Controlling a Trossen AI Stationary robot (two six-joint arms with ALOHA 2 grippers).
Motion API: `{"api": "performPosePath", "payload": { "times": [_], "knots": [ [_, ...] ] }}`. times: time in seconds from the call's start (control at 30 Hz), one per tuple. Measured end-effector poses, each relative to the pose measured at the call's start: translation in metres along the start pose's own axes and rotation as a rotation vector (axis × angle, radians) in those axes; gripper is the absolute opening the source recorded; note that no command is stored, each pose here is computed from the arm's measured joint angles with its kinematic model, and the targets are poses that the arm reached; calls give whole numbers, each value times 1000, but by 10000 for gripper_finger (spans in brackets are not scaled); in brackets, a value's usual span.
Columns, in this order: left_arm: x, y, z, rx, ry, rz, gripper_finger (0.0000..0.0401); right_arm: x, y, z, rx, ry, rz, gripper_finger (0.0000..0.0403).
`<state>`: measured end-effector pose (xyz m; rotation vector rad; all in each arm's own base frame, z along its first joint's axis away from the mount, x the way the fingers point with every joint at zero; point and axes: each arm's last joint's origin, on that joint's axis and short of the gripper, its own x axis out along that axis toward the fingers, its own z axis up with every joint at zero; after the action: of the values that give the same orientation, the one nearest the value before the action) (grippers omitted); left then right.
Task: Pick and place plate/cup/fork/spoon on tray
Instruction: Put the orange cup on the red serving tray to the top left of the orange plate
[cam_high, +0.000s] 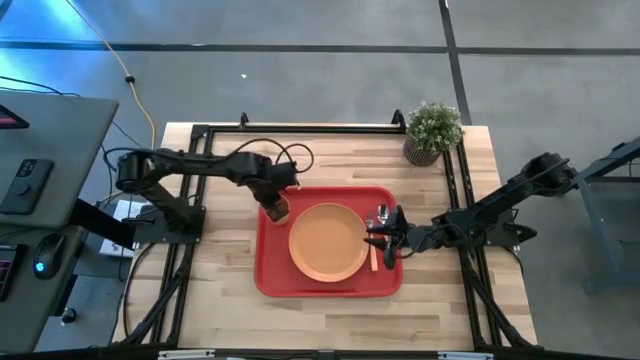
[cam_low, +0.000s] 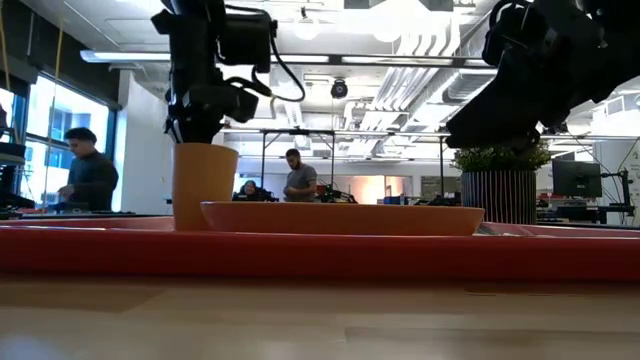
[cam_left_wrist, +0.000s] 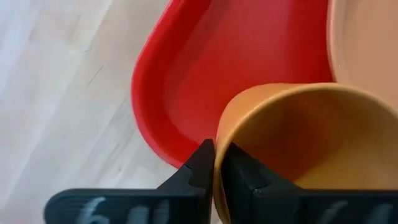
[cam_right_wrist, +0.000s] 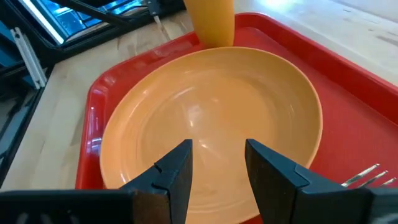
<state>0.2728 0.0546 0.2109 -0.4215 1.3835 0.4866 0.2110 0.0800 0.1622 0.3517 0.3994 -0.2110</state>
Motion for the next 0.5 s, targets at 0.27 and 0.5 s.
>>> {"api": "performPosePath", "payload": {
  "times": [0.27,0.5],
  "knots": [
    [1,-1,1,39,-13,-1,70,1,-4,1,-26,-43,-90,138],
    [-20,2,1,59,-140,-4,142,3,-9,4,-13,-49,-116,138]
  ]
}}
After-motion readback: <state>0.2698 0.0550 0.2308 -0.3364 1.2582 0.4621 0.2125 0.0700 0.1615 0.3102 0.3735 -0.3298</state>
